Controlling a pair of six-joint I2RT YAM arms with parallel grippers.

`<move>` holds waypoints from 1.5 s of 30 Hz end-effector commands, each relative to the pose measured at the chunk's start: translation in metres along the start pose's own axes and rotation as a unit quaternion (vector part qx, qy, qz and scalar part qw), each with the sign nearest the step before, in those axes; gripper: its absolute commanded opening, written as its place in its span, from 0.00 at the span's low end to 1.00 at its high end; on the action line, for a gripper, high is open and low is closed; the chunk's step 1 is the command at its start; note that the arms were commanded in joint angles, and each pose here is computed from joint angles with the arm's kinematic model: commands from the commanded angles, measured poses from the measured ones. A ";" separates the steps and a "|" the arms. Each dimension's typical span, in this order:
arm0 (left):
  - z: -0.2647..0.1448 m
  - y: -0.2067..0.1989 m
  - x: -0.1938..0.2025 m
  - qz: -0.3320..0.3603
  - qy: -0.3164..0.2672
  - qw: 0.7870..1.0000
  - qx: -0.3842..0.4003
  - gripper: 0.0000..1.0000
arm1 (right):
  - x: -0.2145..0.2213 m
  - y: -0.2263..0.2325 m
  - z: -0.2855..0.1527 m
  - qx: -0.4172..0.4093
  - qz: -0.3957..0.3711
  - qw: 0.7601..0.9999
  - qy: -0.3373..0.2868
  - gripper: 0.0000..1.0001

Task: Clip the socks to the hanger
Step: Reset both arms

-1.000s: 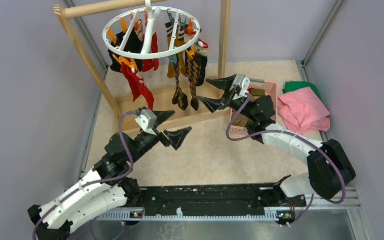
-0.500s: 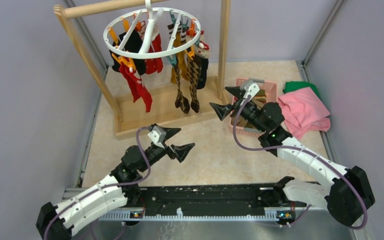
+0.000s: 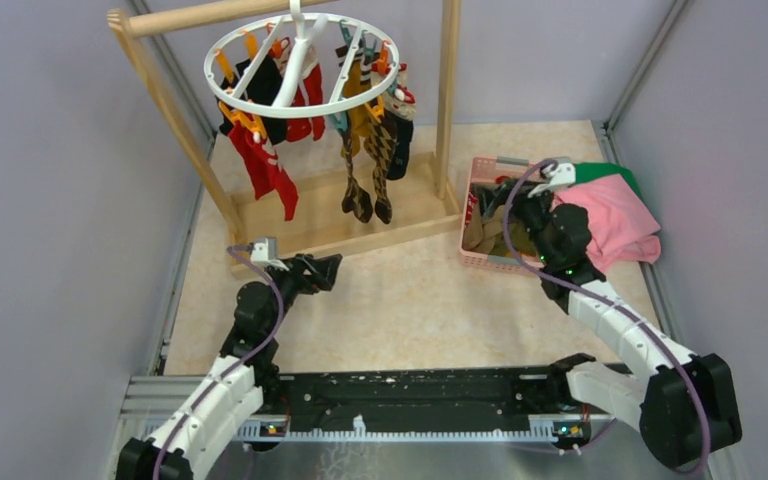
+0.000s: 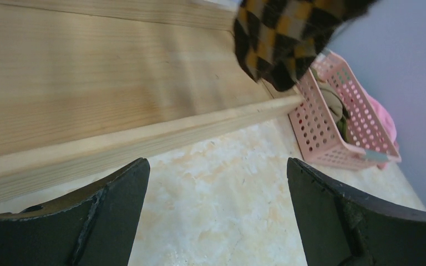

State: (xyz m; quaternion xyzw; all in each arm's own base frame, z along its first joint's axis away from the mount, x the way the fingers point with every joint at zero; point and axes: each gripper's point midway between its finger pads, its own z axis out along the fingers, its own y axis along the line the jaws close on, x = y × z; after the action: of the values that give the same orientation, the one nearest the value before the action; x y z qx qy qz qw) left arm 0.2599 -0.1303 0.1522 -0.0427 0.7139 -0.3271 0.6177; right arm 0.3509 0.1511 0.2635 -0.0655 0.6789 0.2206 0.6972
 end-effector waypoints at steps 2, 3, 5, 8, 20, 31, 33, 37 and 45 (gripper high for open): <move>0.002 0.007 -0.041 -0.059 -0.047 0.997 -0.032 0.99 | -0.007 -0.062 0.000 0.159 0.114 0.981 -0.017 0.99; 0.002 0.010 -0.046 -0.058 -0.050 0.996 -0.042 0.99 | -0.008 -0.077 -0.003 0.204 0.125 0.971 -0.024 0.99; 0.000 0.019 -0.052 -0.058 -0.049 0.995 -0.071 0.99 | -0.013 -0.097 -0.009 0.272 0.142 0.951 -0.031 0.99; -0.001 0.026 -0.056 -0.063 -0.050 0.993 -0.090 0.99 | -0.023 -0.112 -0.015 0.328 0.161 0.930 -0.033 0.99; 0.001 0.012 -0.153 0.055 -0.042 0.993 -0.096 0.99 | -0.096 -0.109 -0.039 0.359 0.194 0.908 -0.091 0.99; -0.028 0.053 -0.137 0.125 -0.011 0.971 -0.202 0.99 | -0.079 -0.110 -0.026 0.372 0.174 0.909 -0.072 0.99; -0.029 0.058 -0.133 0.121 -0.006 0.971 -0.208 0.99 | -0.073 -0.109 -0.026 0.378 0.160 0.910 -0.065 0.99; -0.028 0.064 -0.140 0.103 -0.015 0.971 -0.217 0.99 | -0.071 -0.110 -0.024 0.381 0.151 0.910 -0.070 0.99; -0.023 0.076 -0.140 0.024 -0.027 0.979 -0.199 0.99 | -0.066 -0.111 -0.023 0.381 0.149 0.910 -0.069 0.99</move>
State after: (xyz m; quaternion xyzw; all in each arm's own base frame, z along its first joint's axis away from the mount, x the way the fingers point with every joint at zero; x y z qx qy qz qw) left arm 0.2896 0.0095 0.2231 -0.1487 0.7671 -0.1139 0.6135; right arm 0.3734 0.0271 0.2958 0.3239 0.6748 0.0472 0.6614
